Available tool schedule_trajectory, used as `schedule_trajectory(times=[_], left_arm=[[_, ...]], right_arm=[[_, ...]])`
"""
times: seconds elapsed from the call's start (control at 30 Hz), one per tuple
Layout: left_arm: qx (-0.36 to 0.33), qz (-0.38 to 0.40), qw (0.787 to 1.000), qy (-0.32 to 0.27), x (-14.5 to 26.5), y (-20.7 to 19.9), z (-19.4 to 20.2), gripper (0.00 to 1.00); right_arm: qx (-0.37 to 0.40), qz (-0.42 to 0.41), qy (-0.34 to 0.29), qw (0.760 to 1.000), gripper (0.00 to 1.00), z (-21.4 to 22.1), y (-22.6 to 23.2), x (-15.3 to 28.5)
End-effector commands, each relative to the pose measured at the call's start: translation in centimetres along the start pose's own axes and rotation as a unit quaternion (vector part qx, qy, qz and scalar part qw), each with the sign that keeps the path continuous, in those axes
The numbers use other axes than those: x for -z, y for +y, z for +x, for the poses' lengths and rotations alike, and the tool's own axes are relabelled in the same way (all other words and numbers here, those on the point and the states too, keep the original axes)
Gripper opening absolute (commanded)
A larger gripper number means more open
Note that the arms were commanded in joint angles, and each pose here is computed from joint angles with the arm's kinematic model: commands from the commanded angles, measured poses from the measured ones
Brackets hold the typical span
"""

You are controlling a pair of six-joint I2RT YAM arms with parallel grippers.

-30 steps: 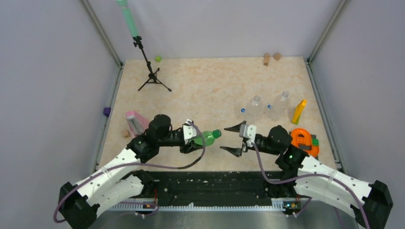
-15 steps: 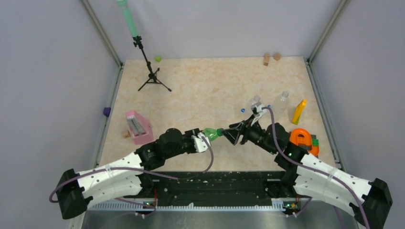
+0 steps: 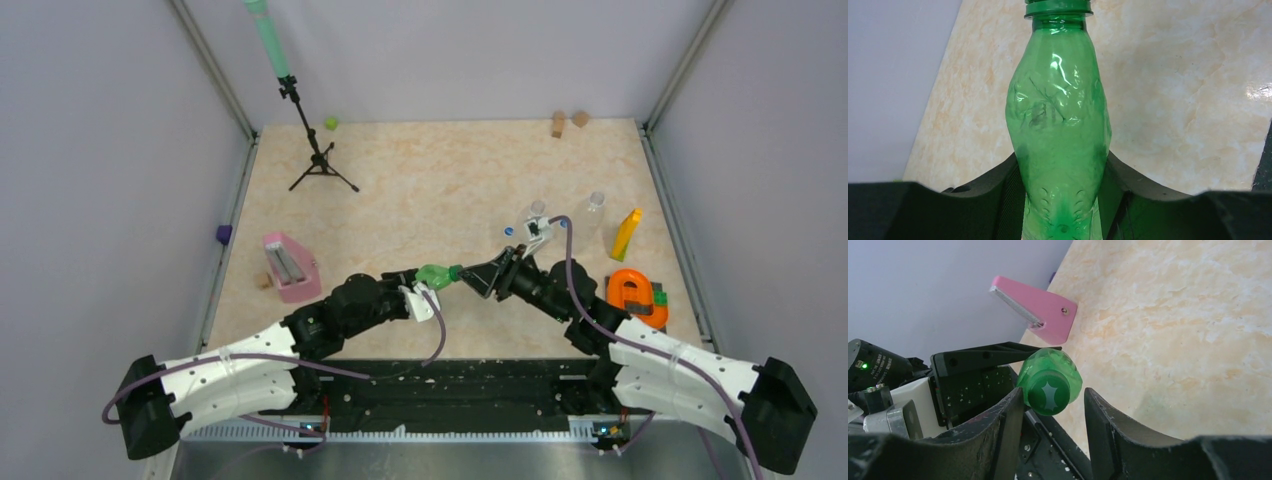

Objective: Unscrew the bottle caps
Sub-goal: Unscrew the bottle cap from the plastic bottle.

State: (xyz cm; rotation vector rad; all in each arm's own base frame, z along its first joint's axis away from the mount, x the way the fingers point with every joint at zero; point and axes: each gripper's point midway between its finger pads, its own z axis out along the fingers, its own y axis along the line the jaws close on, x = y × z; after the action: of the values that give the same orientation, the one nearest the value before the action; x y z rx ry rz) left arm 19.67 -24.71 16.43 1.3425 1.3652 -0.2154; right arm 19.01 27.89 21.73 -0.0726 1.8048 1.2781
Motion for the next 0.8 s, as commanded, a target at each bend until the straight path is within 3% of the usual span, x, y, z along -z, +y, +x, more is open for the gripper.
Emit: schedule_trajectory(times=[0.0,0.13,0.4,0.5,0.57,0.6,0.77], left_arm=[[-0.001,-0.014,0.999,-0.034,-0.1,1.1,-2.3,0.00],[0.002,-0.013,0.999,-0.035,-0.1,1.1,-2.4,0.00],[0.004,-0.001,0.999,-0.040,-0.2,0.7,-2.6,0.00],[0.007,0.006,0.999,-0.045,-0.3,0.5,-2.8,0.00],[0.010,0.011,0.999,-0.049,-0.3,0.3,-3.0,0.00],[0.023,0.011,0.998,-0.049,-0.2,0.3,-3.1,0.00],[0.064,0.046,0.994,-0.074,0.1,-0.9,-4.4,0.00]], right_arm=[[-0.008,-0.035,-0.012,0.999,0.46,-0.8,1.5,-0.2],[-0.007,-0.033,-0.006,0.999,0.34,-0.7,1.2,-0.2],[0.013,-0.063,0.021,0.998,0.35,0.0,1.9,-0.1],[0.027,-0.079,0.028,0.996,0.19,0.2,2.4,-0.3],[0.059,-0.099,0.037,0.993,0.03,0.4,3.0,-0.2],[0.084,-0.111,0.041,0.989,0.00,0.5,3.3,-0.1],[0.225,-0.179,0.096,0.953,0.00,2.1,4.4,0.4]])
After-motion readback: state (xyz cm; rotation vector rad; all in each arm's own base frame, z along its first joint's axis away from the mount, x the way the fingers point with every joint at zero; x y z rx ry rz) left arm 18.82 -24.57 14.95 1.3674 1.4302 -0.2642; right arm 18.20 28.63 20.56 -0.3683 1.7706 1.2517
